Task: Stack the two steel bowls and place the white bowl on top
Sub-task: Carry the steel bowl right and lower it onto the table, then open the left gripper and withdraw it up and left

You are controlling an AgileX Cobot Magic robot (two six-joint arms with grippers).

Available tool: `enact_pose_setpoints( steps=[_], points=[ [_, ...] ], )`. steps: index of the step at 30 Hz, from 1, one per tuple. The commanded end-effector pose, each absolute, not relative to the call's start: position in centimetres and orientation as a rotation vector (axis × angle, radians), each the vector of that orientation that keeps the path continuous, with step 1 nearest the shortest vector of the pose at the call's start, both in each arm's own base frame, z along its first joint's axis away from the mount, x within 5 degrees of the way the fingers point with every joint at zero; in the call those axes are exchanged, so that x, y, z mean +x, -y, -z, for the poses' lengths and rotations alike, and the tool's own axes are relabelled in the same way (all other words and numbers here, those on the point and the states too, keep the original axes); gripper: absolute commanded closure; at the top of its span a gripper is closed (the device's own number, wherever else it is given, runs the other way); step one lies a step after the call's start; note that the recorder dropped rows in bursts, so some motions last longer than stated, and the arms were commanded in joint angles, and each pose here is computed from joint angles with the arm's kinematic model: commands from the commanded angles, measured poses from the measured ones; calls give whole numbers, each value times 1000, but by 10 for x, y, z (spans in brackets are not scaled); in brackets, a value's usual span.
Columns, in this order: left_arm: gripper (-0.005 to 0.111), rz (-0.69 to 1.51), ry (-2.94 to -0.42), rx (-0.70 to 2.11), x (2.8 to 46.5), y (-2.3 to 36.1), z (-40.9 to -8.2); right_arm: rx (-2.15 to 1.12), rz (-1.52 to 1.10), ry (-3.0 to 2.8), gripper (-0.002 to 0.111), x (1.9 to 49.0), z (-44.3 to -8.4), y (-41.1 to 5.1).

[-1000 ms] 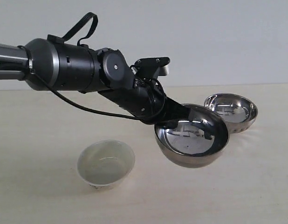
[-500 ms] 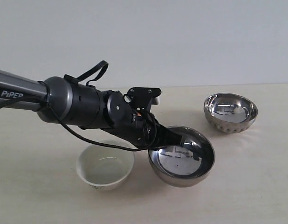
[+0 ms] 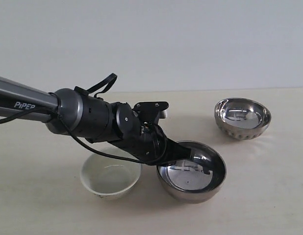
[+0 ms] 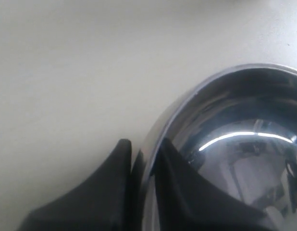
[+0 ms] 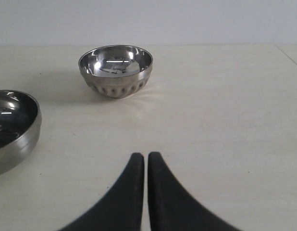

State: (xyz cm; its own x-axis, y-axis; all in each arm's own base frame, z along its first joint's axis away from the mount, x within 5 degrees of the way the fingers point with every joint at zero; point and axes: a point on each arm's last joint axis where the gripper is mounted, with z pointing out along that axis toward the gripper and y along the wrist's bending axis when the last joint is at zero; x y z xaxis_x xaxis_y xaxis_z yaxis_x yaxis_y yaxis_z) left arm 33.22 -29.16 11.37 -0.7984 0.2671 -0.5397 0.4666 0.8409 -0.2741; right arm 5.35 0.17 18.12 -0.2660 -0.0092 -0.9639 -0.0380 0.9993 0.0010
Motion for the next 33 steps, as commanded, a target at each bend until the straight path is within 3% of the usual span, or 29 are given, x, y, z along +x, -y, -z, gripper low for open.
enact_pose_setpoints(
  steps=[1, 4, 8, 12, 18, 26, 29, 33],
  points=[
    [102, 551, -2587, 565, 331, 286, -112, -35, -14, -1825, 108, 54, -182, -1],
    [89, 560, -2590, 551, 336, 283, -117, -35, -14, -1825, 108, 54, -182, -1],
    [61, 586, -2599, 568, 339, 286, -124, -35, -14, -1825, 108, 54, -182, -1],
    [48, 606, -2602, 600, 340, 289, -132, -35, -14, -1825, 108, 54, -182, -1],
    [47, 620, -2539, 623, 341, 290, -152, -35, -14, -1825, 108, 54, -182, -1],
    [50, 649, -2380, 679, 334, 285, -211, -35, -14, -1825, 108, 54, -182, -1],
    [59, 660, -2327, 677, 330, 282, -233, -35, -14, -1825, 108, 54, -182, -1],
    [79, 667, -2259, 694, 323, 276, -258, -35, -14, -1825, 108, 54, -182, -1]
  ],
)
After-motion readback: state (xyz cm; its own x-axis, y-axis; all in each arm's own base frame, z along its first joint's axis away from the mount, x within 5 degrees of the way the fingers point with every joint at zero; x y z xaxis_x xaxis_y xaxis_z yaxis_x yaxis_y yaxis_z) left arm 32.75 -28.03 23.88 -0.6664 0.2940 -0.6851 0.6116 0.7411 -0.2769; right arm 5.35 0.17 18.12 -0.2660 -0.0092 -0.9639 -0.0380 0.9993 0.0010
